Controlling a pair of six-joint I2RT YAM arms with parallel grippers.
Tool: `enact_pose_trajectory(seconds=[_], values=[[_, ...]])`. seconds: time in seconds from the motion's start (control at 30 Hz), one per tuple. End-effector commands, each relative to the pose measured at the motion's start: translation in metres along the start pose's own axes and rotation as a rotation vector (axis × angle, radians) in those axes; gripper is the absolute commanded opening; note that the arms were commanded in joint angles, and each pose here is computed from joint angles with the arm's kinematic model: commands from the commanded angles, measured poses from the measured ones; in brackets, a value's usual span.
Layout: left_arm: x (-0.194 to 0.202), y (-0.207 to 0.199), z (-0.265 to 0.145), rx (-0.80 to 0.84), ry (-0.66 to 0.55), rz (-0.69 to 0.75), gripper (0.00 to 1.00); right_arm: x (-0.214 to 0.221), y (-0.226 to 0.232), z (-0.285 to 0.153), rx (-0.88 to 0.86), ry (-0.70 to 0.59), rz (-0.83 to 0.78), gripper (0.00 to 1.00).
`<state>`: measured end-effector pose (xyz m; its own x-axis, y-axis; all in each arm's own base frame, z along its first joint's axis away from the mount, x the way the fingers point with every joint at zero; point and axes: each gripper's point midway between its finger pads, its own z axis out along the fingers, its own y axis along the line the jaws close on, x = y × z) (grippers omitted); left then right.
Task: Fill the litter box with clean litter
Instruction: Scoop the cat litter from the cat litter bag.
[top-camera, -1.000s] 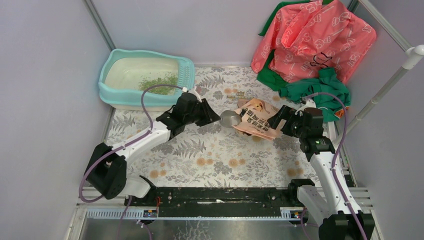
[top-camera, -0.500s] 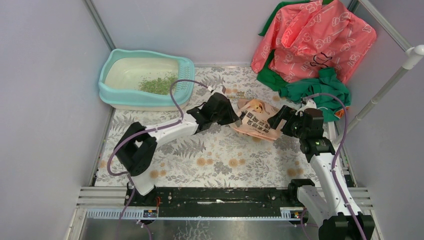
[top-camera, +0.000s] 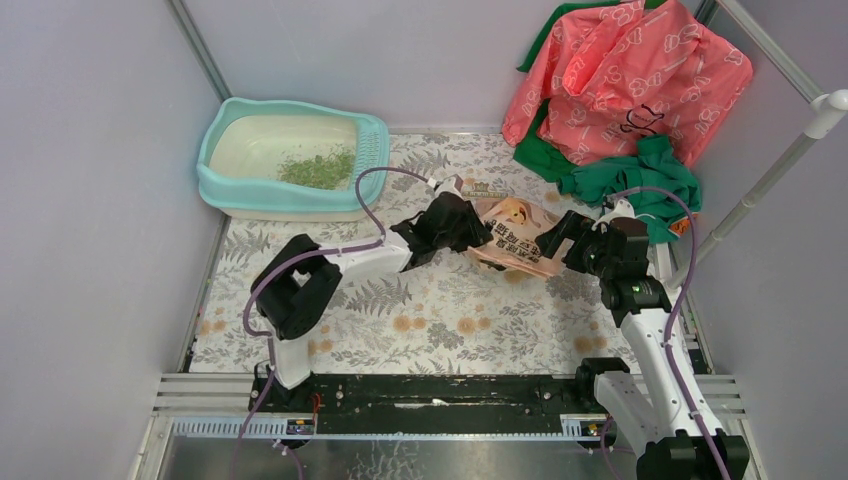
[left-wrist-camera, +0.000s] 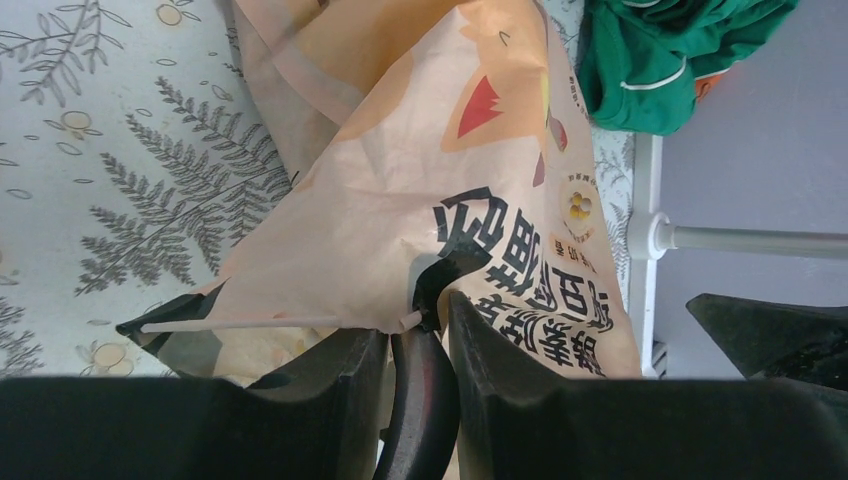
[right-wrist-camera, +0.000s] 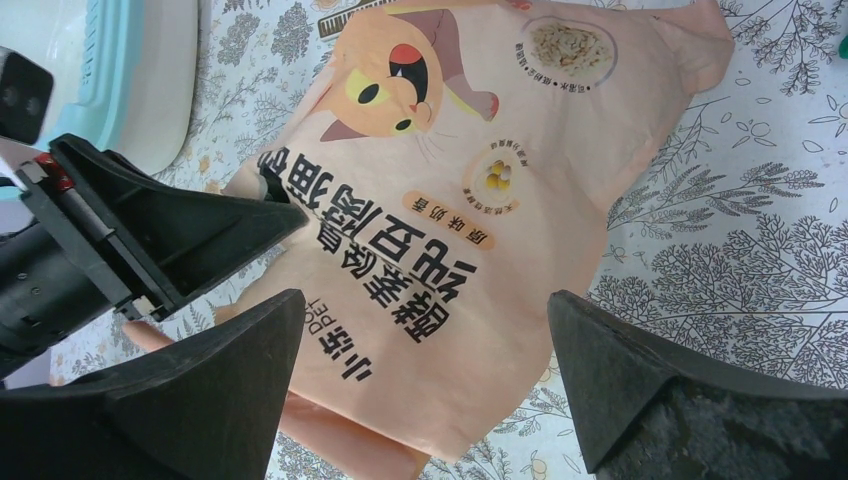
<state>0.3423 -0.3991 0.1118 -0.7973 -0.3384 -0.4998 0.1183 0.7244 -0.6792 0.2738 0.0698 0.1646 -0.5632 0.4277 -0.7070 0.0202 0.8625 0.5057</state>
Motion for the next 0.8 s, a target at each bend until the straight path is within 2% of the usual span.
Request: enact_pose_trajectory(seconds=[0.0, 0.17, 0.4, 0.77], values=[[0.02, 0.013, 0.021, 0.064, 0.0, -0.045, 0.0, -0.011, 0.005, -0.003, -0.021, -0.048, -0.007, 1.0], [0.026, 0.007, 0.019, 0.176, -0.016, -0.084, 0.0, -0.01, 0.006, -0.004, -0.024, -0.044, -0.008, 1.0], [0.016, -0.009, -0.011, 0.41, -0.049, -0.159, 0.0, -0.01, 0.007, -0.004, -0.026, -0.045, -0.006, 1.0], [0.006, 0.016, -0.058, 0.511, -0.062, -0.26, 0.0, -0.011, 0.008, -0.002, -0.03, -0.039, -0.007, 1.0]])
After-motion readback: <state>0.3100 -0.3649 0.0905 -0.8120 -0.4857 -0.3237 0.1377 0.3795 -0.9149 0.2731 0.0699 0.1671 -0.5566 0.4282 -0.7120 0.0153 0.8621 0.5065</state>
